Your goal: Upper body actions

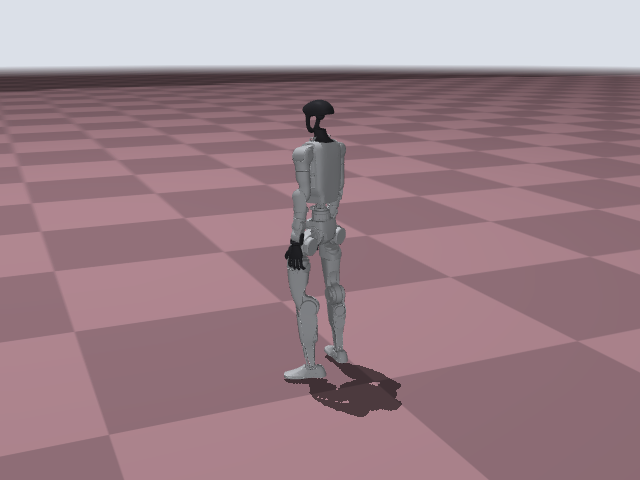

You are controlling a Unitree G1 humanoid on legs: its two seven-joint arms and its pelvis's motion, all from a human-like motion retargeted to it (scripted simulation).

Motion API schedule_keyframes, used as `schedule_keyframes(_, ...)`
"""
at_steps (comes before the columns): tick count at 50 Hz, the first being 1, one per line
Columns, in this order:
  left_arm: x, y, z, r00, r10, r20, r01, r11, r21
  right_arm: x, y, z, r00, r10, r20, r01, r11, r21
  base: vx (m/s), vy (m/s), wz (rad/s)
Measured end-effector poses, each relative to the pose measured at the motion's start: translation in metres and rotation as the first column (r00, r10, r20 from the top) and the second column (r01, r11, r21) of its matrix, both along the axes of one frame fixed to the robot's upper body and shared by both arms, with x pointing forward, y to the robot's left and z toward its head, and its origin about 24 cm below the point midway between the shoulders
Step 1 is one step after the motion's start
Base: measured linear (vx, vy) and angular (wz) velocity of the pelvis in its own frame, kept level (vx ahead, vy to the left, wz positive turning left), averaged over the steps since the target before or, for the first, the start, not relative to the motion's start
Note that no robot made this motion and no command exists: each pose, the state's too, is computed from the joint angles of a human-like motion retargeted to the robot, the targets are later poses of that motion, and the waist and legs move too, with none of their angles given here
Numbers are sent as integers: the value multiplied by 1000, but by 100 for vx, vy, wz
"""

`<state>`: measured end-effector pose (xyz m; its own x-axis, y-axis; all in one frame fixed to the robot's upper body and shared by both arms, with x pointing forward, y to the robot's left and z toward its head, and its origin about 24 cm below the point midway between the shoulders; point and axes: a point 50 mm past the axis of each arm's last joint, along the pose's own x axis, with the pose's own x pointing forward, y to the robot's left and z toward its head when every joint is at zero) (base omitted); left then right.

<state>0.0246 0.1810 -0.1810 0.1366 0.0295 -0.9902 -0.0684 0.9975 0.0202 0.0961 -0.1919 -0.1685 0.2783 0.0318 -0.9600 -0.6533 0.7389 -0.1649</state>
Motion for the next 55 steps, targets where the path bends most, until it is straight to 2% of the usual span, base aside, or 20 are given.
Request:
schedule_keyframes(10,-30,1,0,993,-39,-109,37,999,-20,-60,-18,-8,978,24,-207,-52,991,-127,0,0,0)
schedule_keyframes(17,-71,-4,3,969,-10,-247,4,1000,-23,-98,-28,-6,969,-50,-242,-4,976,-218,0,0,-10)
schedule_keyframes(25,-90,-6,6,950,-25,-312,12,999,-42,-111,-39,-3,927,-137,-349,56,971,-232,-2,-1,-9)
schedule_keyframes(30,-80,-3,4,957,-40,-288,30,999,-39,-98,-38,-4,932,-131,-337,58,974,-218,0,0,0)
schedule_keyframes(35,-58,1,2,974,-41,-222,36,999,-30,-74,-31,-6,963,-51,-264,-2,980,-200,-6,-7,-1)
schedule_keyframes(45,-9,4,0,996,-62,-60,62,998,-14,-31,-10,-6,983,71,-170,-84,994,-75,-7,-10,11)
schedule_keyframes(50,12,7,2,991,-136,6,136,991,10,-25,-11,-4,987,62,-146,-71,996,-52,-3,-10,42)
schedule_keyframes(55,19,2,2,976,-216,42,215,976,20,-34,-25,-4,984,56,-171,-75,991,-108,3,2,-15)
